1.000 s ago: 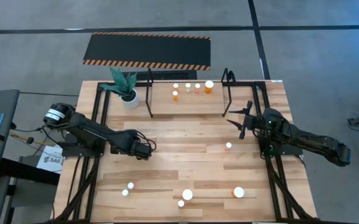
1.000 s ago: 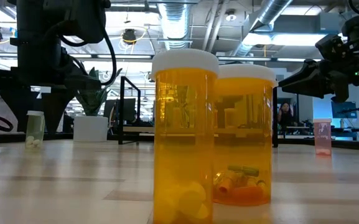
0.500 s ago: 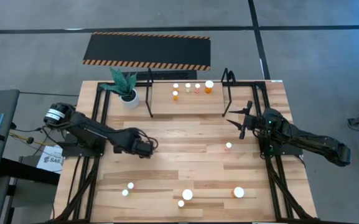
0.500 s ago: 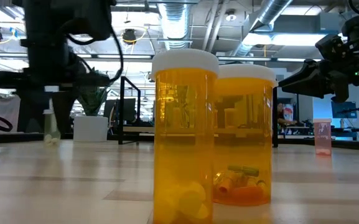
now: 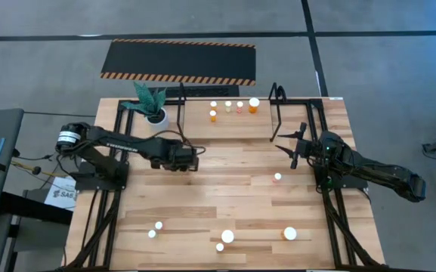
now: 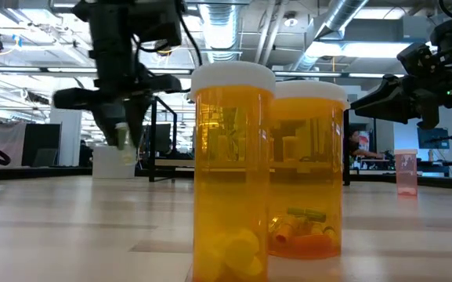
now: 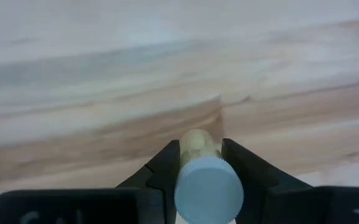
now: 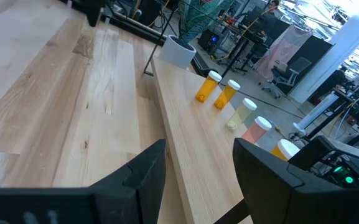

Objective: Pick and place medicine bottles onto shelf by color
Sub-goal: Put the top small yellow pill bottle aligned with the other yellow pill bottle on the shelf

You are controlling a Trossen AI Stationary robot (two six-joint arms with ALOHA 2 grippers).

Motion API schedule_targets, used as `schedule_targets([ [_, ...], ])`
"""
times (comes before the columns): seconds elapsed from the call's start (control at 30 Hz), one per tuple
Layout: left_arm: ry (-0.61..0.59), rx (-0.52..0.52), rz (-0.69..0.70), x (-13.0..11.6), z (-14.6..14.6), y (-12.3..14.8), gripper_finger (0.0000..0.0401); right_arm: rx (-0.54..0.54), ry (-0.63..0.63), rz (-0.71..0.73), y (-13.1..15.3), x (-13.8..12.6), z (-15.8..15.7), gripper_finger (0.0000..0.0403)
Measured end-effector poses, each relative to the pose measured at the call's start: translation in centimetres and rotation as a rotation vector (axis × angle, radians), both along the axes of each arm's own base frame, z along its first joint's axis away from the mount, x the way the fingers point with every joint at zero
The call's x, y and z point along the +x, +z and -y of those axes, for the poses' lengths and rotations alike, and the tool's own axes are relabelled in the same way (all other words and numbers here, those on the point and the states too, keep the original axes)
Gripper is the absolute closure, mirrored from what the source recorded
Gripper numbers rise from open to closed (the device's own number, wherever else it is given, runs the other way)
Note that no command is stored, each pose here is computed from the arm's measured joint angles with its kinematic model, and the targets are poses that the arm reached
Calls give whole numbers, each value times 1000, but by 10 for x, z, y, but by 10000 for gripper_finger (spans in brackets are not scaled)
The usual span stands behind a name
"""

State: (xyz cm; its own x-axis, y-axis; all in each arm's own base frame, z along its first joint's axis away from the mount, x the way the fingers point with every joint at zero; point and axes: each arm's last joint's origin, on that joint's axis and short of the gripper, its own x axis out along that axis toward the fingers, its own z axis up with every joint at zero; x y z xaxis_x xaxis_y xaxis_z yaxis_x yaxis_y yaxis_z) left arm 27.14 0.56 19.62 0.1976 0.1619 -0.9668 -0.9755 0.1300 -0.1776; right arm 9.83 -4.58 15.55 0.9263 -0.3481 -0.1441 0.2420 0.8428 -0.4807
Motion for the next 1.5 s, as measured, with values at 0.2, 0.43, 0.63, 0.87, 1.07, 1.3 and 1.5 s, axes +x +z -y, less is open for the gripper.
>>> schedule_targets([
  [0.2, -3, 6, 41, 14, -14, 6, 314, 0, 0, 0, 0, 0, 0, 196],
  [0.43, -83, 5, 38, 45, -24, 7, 314, 3, 0, -7, -1, 0, 0, 196],
  [0.63, -153, 28, 20, 69, -31, 13, 314, 6, 0, -13, -1, 1, 0, 196],
  [0.87, -200, 53, 23, 90, -43, 17, 314, 6, 0, -12, -1, 1, 0, 196],
  [1.07, -241, 73, 32, 108, -50, 21, 314, 10, 0, -19, -2, 1, 0, 196],
  [1.3, -303, 121, 60, 124, -61, 29, 314, 14, 0, -27, -3, 1, 1, 196],
  [1.5, -340, 177, 63, 126, -66, 33, 314, 16, -1, -31, -3, 2, 1, 196],
])
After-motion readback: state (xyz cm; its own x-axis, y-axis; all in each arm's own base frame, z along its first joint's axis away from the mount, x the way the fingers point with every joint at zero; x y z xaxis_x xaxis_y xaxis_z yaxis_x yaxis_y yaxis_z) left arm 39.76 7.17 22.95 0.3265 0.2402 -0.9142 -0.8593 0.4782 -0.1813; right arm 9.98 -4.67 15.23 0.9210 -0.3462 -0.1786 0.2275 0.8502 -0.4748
